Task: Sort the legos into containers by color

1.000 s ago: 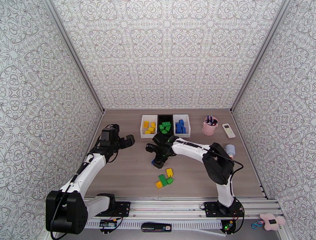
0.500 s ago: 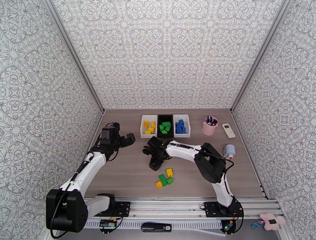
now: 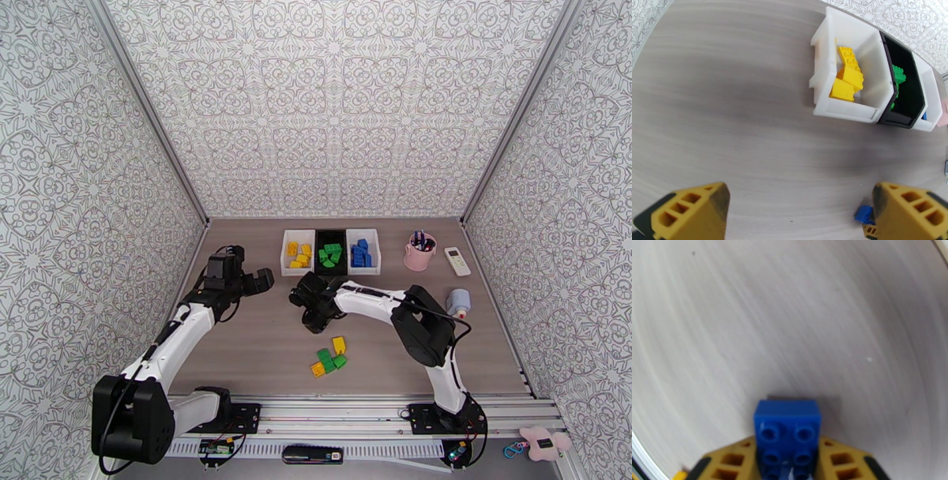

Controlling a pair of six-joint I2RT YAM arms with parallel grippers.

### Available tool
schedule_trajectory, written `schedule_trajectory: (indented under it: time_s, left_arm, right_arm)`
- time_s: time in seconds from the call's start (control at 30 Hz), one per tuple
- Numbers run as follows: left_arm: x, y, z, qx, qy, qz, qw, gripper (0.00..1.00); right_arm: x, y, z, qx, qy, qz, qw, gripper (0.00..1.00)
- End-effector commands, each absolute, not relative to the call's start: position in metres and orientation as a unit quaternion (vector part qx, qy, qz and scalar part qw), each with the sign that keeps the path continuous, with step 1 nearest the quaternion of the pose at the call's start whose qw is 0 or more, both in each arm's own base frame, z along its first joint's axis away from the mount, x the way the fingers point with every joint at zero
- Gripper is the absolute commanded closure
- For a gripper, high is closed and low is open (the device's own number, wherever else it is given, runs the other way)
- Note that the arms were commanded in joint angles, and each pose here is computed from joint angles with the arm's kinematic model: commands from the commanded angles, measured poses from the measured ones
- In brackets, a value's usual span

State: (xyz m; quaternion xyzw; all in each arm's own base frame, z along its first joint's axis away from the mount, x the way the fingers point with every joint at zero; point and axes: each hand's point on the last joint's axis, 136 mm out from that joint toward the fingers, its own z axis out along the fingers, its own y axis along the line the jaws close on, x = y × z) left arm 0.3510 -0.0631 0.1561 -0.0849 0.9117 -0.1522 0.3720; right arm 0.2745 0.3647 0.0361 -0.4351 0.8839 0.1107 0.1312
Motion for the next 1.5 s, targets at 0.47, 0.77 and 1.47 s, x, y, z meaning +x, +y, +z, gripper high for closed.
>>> schedule_trajectory:
  time_s: [0.47,0.77,1.47]
  left_arm:
    - [0.330,-0.189,0.213,0.237,0.814,-0.225,0.481,0.00]
    - [0.300,-0.230,0.207,0.325,0.784,-0.246,0.468,0.00]
    - [0.257,-0.246,0.173,0.406,0.779,-0.248,0.409,0.00]
  right_arm:
    - [0.398,0.266,0.178,-0.117,0.896,0.145,0.403,0.69]
    - [0.476,0.201,0.169,-0.026,0.898,0.106,0.426,0.70]
    - [0.563,0.192,0.135,-0.036,0.911,0.095,0.399,0.54]
